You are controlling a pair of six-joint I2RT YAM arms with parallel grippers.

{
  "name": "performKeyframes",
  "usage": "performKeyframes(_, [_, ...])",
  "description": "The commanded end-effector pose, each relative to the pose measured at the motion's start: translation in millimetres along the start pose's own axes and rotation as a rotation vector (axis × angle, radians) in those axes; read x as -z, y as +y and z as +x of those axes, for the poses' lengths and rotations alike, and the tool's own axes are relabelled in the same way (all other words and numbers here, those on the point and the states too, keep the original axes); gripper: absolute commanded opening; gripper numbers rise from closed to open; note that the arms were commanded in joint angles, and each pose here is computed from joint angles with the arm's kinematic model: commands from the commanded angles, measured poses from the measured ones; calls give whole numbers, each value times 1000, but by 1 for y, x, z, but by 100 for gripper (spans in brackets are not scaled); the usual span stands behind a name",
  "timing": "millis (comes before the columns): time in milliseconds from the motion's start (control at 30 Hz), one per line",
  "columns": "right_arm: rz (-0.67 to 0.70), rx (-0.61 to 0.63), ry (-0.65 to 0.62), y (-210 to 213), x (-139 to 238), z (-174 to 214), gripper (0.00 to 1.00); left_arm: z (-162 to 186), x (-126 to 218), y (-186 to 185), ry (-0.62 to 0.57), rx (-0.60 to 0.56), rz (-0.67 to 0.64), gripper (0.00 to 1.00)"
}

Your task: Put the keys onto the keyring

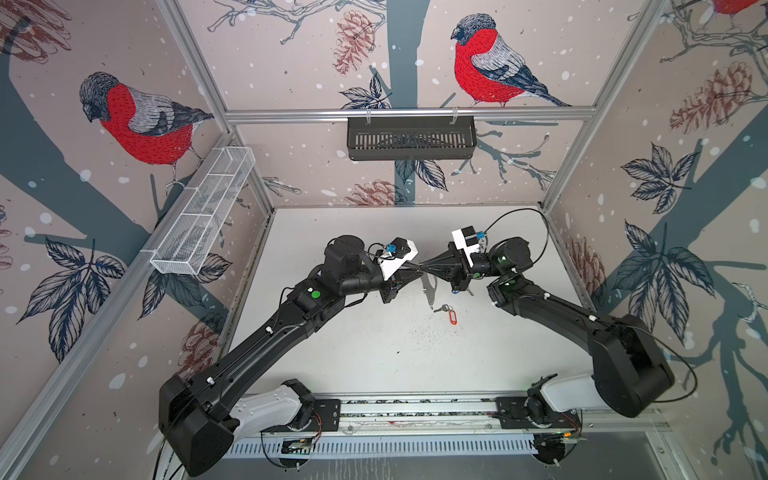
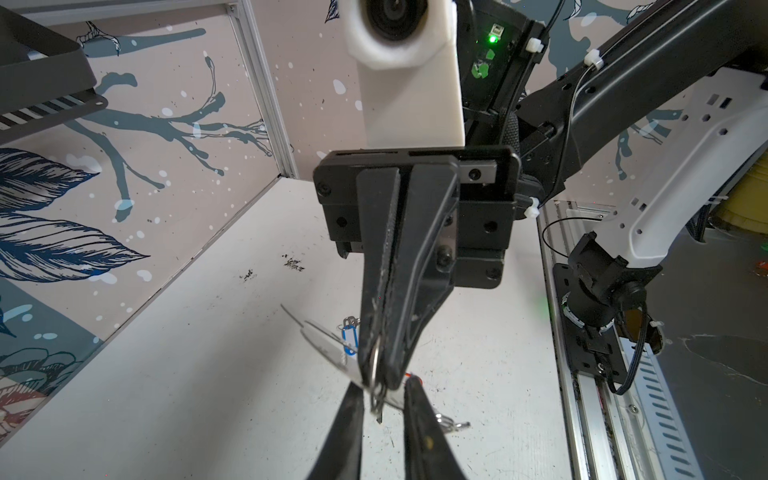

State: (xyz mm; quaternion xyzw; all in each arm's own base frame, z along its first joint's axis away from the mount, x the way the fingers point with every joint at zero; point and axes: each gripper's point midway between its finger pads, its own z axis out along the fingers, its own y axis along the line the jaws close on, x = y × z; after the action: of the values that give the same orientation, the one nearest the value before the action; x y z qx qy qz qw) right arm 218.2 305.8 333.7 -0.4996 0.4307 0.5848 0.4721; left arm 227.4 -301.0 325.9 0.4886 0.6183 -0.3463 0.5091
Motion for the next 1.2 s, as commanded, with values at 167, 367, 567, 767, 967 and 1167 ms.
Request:
performKeyframes(167, [-28, 19, -9, 6, -4, -4, 0, -24, 8, 2, -98, -52, -27, 8])
performKeyframes(367, [-27, 6, -4, 5, -4, 0, 0, -26, 9, 0, -106, -55, -24, 8])
performKeyframes(567, [-11, 2, -5, 1, -3, 1, 0, -23, 9, -3, -97, -52, -6, 16])
performKeyframes(767, [-2, 2, -4, -2, 0, 1, 0, -17, 16, -7, -86, -63, -19, 16])
performKeyframes(967, [-21, -2, 1, 1, 0, 0, 0, -8, 26, -4, -99, -83, -84, 13])
performKeyframes(1167, [-37, -9, 5, 2, -1, -1, 0, -9, 24, -3, -115, -89, -87, 15])
